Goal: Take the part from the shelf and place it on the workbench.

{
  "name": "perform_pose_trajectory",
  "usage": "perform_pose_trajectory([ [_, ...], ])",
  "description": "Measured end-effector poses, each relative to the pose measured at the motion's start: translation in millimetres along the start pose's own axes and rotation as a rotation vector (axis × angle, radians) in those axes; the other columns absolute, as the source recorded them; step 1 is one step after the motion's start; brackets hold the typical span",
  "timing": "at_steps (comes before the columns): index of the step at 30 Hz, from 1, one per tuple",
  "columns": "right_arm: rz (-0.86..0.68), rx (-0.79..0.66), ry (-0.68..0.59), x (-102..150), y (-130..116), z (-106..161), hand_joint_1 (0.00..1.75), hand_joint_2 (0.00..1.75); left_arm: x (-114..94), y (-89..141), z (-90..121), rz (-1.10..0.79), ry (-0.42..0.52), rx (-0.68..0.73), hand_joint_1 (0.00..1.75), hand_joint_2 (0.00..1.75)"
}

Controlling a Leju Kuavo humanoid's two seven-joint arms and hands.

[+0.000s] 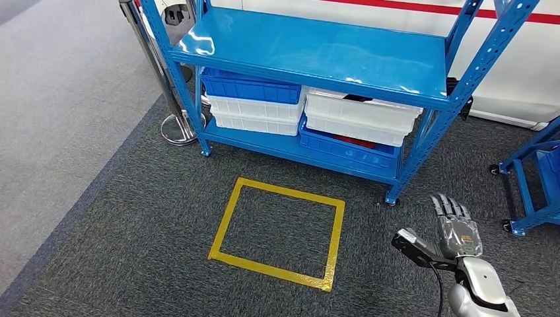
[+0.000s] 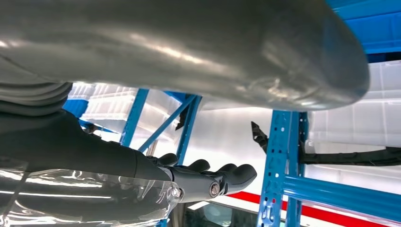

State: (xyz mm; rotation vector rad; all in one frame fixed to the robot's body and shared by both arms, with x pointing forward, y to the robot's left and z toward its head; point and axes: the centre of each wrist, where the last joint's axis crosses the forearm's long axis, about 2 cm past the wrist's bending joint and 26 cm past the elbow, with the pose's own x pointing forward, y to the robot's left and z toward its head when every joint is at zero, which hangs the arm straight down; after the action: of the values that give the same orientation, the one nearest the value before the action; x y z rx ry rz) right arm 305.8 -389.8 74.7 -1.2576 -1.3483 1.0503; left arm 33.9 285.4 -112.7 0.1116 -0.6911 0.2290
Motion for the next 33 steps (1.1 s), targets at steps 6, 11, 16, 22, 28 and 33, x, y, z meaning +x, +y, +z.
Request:
perform_pose_trajectory([
  [6,-0.006,-0.001,0.000,1,1,-3,0.00,0.00,0,0,0,0.011,0.025,0.005,0.00,0.00],
  [11,-0.006,0.003,0.005,1,2,-1,0.00,0.00,-1,-1,0,0.099,0.051,-0.022,0.00,0.00],
  [16,-0.005,0.013,0.009,5,7,15,0.00,0.00,-1,-1,1,0.167,0.032,-0.054,0.00,0.00],
  [22,-0.005,0.018,-0.007,9,10,27,0.00,0.00,-1,-1,1,0.182,0.053,-0.053,0.00,0.00],
  [28,-0.001,0.017,-0.011,6,6,30,0.00,0.00,-3,0,2,0.180,0.099,-0.043,0.00,0.00],
  [33,0.003,0.035,0.002,-2,7,39,0.00,0.00,-7,1,5,0.171,0.121,-0.038,0.00,0.00],
])
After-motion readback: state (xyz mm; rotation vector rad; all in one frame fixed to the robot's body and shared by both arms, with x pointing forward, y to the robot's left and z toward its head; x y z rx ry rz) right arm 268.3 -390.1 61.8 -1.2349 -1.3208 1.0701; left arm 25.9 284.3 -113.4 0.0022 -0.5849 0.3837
